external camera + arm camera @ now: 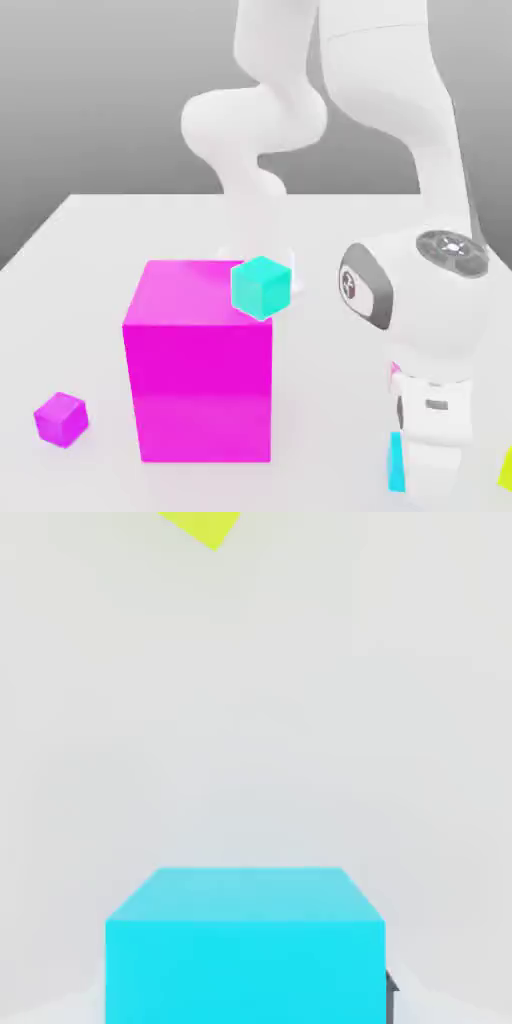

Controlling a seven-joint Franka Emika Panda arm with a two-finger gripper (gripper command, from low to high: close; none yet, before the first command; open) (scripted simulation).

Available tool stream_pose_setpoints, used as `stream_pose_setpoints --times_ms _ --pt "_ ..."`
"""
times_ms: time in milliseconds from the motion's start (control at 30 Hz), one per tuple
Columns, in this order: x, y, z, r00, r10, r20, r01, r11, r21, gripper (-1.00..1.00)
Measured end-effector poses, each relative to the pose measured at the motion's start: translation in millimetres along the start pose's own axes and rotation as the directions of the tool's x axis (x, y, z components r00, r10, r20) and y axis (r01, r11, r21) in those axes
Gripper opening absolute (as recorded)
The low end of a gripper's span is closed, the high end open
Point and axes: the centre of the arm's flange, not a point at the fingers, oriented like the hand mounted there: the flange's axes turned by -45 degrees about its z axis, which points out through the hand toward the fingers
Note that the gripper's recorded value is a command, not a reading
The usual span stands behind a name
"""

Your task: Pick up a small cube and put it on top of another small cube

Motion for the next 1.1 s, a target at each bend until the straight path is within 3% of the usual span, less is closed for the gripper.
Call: stream_pose_setpoints --times_ms 300,867,933,1067,1100 --pt "-20 10 -110 1.0 -0.026 0.002 0.026 1.0 -0.005 -1.0" --pt "-165 -15 -306 0.995 -0.1 0.003 0.1 0.995 -0.003 -1.0" --pt "-182 -23 -316 0.994 -0.105 0.0 0.105 0.994 0.0 -1.0" --pt "-189 -26 -273 0.994 -0.107 -0.001 0.107 0.994 0.001 -1.0" --pt "-189 -27 -264 0.994 -0.107 -0.001 0.107 0.994 0.001 1.0"
